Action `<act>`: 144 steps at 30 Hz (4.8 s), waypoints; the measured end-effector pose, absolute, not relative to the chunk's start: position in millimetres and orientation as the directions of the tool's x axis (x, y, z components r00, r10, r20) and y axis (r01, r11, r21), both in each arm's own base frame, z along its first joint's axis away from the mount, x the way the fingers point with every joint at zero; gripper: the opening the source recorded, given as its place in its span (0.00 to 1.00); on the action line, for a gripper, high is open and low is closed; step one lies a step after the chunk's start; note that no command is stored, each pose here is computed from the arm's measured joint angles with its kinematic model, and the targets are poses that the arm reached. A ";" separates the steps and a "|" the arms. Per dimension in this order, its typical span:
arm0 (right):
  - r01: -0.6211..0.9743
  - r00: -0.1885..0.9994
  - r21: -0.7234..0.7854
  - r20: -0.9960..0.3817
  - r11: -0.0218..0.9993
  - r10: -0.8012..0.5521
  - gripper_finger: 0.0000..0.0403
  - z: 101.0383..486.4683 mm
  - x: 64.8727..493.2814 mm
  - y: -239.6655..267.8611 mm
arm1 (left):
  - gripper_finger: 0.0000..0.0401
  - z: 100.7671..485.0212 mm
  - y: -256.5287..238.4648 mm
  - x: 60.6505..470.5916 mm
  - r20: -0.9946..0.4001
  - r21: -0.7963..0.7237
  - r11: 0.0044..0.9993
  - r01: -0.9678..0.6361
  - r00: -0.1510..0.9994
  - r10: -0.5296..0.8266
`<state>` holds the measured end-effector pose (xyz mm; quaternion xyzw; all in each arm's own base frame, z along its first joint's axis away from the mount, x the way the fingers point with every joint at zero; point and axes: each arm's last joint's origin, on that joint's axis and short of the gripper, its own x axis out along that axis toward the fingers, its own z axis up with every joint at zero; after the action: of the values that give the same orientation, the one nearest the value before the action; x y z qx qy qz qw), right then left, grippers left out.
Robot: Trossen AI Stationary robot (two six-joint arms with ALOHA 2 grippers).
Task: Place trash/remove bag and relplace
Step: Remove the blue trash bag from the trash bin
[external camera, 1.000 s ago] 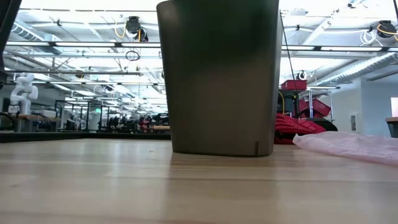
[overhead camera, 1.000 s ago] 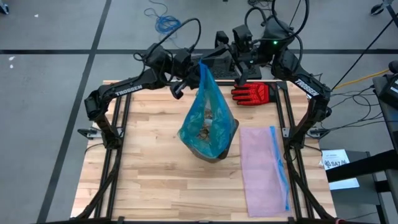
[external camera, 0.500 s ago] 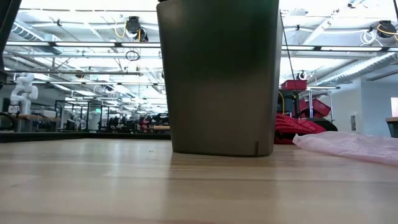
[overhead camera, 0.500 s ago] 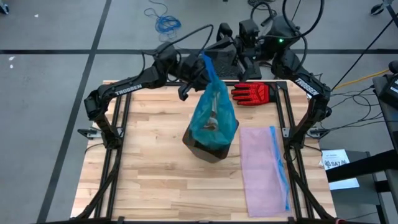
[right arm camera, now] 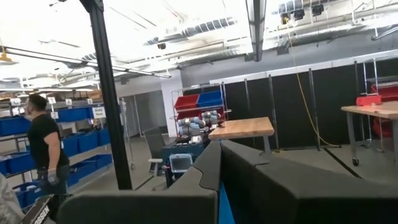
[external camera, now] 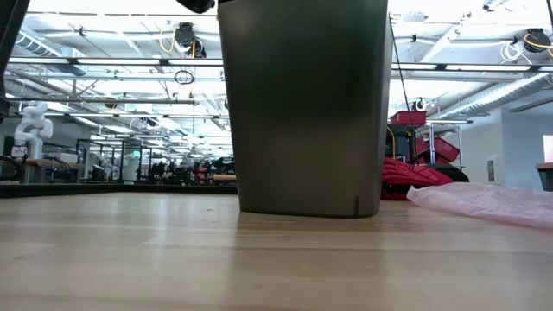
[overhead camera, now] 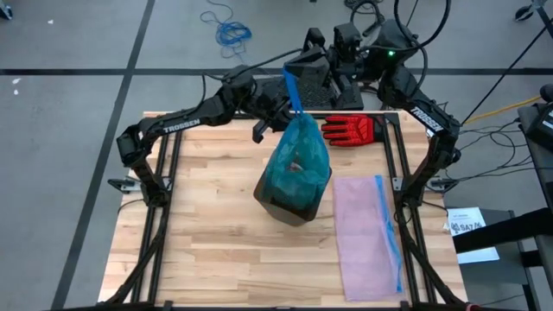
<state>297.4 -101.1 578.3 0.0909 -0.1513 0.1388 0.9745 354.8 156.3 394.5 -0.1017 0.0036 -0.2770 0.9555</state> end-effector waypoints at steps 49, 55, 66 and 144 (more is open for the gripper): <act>0.025 0.864 0.044 -0.504 0.999 0.001 0.41 517.2 253.6 -19.4 | 0.00 411.9 222.2 235.4 -0.076 -0.276 0.957 0.092 0.990 -0.117; 0.051 0.820 -0.216 -0.549 0.975 -0.164 0.41 501.7 279.1 10.0 | 0.00 412.0 237.8 220.8 -0.078 -0.269 0.963 -0.003 0.997 -0.018; 0.021 0.774 -0.615 -0.488 0.788 -0.402 0.41 447.0 375.1 47.1 | 0.00 411.9 245.2 212.9 -0.079 -0.237 0.970 -0.042 0.997 0.024; 0.270 0.912 0.379 -0.396 0.885 -0.108 0.00 532.4 272.7 -55.6 | 0.05 421.1 161.7 212.0 -0.243 -0.178 0.971 -0.157 0.964 0.112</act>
<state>272.7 -55.6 532.4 0.2179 0.1853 -0.0990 0.9531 212.0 161.7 421.1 -0.0982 0.1166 0.0682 0.9860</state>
